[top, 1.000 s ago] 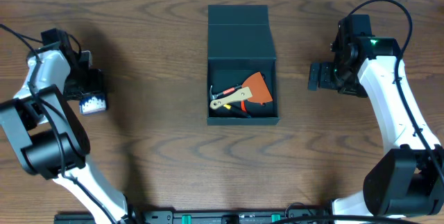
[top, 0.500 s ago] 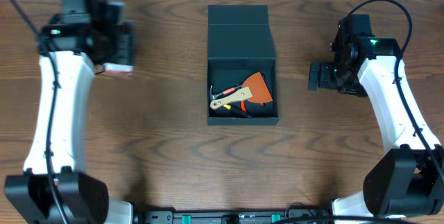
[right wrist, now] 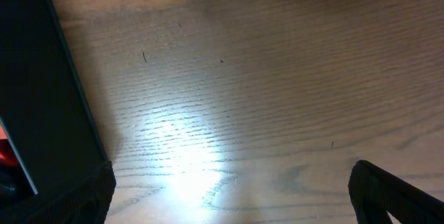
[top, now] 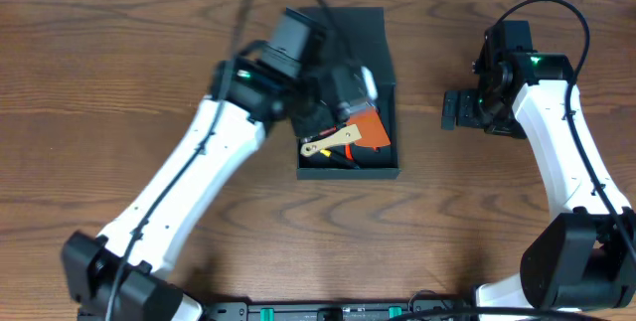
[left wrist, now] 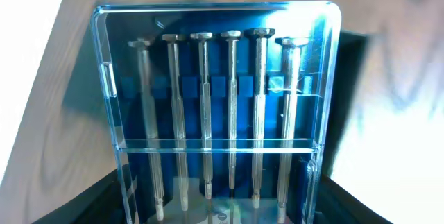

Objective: Pack container
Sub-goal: 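Carry the case into the box and release it on the tools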

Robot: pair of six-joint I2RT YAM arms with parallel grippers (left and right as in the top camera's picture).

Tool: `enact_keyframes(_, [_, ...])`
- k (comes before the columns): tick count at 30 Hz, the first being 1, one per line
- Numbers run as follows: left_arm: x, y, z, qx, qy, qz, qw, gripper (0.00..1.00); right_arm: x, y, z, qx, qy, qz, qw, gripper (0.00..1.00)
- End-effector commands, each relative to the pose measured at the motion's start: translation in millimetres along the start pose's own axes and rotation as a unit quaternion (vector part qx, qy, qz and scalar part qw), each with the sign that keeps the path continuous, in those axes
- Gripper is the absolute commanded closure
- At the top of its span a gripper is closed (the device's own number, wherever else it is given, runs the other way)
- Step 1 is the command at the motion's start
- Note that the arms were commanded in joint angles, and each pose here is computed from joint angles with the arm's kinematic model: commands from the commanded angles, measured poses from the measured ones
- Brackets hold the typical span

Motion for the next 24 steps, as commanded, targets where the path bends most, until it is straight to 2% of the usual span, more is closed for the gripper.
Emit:
enact_keyframes(1, [5,-5,-26,-0.03,0.011,-0.071,0.997,0.95,-1,-3,-3,-0.003,0.006,0.002,1.0,0.01])
enact_keyframes(9, [-17,-1,-95,-0.087,0.072,-0.047,0.992,0.94,-2,-3,-3,-0.003,0.01,0.002,1.0,0.01])
enact_keyframes(17, [-48,14,-129,-0.107,0.109,-0.001,0.988,0.94,-4,-3,-3,-0.004,0.017,0.002,1.0,0.01])
enact_keyframes(18, [-50,15,-129,-0.107,0.111,0.001,0.988,0.92,-4,-3,-3,-0.004,0.017,0.002,1.0,0.01])
enact_keyframes(19, [-52,17,-129,-0.106,0.111,0.004,0.988,0.84,-4,-3,-3,-0.004,0.017,0.002,1.0,0.01])
enact_keyframes(22, [-56,23,-128,-0.101,0.111,0.015,0.989,0.38,-4,-3,-3,-0.004,0.017,0.002,1.0,0.01])
enact_keyframes(24, [-58,24,-127,-0.099,0.112,0.024,0.988,0.26,-4,-3,-3,-0.004,0.017,0.002,1.0,0.01])
Point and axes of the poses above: each gripper's point midway between its finger pads, its own z axis back along the fingers, its own y axis along the line the jaws close on, x = y × z, the point moved 10 cm from there along z, back along the fingers, and after that the axes turned 4 degrees about z, right-handed, at the moved point
